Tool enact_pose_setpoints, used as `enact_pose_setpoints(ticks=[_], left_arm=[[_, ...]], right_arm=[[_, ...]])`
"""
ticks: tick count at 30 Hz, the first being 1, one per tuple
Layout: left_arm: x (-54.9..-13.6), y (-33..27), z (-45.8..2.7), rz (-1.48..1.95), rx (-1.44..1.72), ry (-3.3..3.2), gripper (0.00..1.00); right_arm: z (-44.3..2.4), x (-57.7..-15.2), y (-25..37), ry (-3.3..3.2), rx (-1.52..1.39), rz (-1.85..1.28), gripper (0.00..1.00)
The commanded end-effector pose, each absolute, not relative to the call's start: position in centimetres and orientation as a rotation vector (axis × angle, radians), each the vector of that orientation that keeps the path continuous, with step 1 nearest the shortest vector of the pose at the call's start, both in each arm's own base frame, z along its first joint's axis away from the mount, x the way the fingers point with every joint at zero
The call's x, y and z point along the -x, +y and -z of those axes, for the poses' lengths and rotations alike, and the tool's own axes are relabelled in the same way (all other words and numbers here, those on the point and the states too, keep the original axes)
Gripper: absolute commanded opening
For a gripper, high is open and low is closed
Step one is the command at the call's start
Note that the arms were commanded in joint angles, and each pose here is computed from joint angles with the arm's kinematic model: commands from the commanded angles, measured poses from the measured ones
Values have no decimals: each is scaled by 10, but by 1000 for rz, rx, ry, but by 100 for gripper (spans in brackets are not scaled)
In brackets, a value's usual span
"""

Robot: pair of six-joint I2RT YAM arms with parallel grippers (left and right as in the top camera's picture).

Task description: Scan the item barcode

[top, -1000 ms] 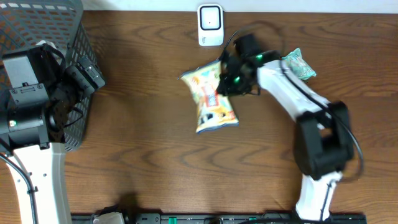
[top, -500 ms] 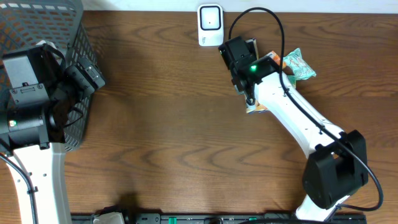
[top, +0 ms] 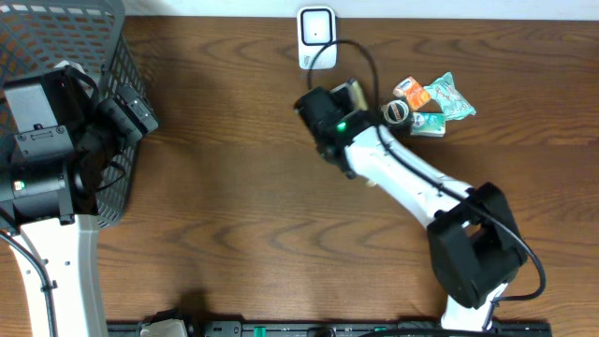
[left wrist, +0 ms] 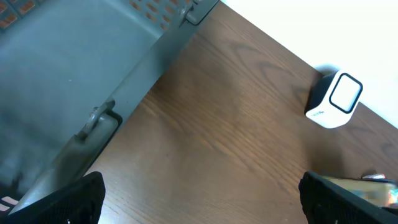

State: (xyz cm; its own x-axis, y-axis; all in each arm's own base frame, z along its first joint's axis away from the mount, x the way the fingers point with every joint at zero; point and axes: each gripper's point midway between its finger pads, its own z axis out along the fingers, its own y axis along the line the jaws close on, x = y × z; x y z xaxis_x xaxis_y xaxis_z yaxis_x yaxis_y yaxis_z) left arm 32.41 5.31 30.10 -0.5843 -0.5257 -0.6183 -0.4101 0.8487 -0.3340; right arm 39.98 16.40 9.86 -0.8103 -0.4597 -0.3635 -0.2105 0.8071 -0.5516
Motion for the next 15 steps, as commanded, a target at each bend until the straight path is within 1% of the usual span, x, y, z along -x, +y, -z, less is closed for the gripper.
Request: enact_pose_setpoints(ticks=[1, 2, 3, 4, 5, 7, 9, 10, 11, 15], left_arm=[[-323, 56, -301, 179, 672, 2275, 98], [-323, 56, -301, 179, 671, 2276, 98], [-323, 56, -301, 179, 672, 2275, 98], [-323, 56, -301, 179, 672, 2275, 98], [-323, 56, -301, 179, 672, 2276, 98], [-323, 56, -301, 179, 672, 2275, 98], [-323, 56, -301, 179, 671, 2275, 98], [-323, 56, -301, 179, 672, 2275, 98], [-323, 56, -301, 179, 672, 2275, 98], [-323, 56, -301, 179, 672, 2276, 98]], right_arm=[[-81, -376, 214, 2566, 650, 461, 30], [-78, -369, 226, 2583, 683, 395, 40], [-77, -363, 239, 2596, 714, 329, 46], [-77, -354, 257, 2611, 754, 225, 55], [-79, -352, 262, 2613, 763, 198, 55], [-90, -350, 278, 2609, 780, 111, 50], [-103, -352, 285, 2601, 779, 79, 52], [-114, -356, 287, 2591, 770, 68, 58], [-121, -358, 287, 2587, 761, 64, 62], [-137, -372, 273, 2602, 668, 73, 73]])
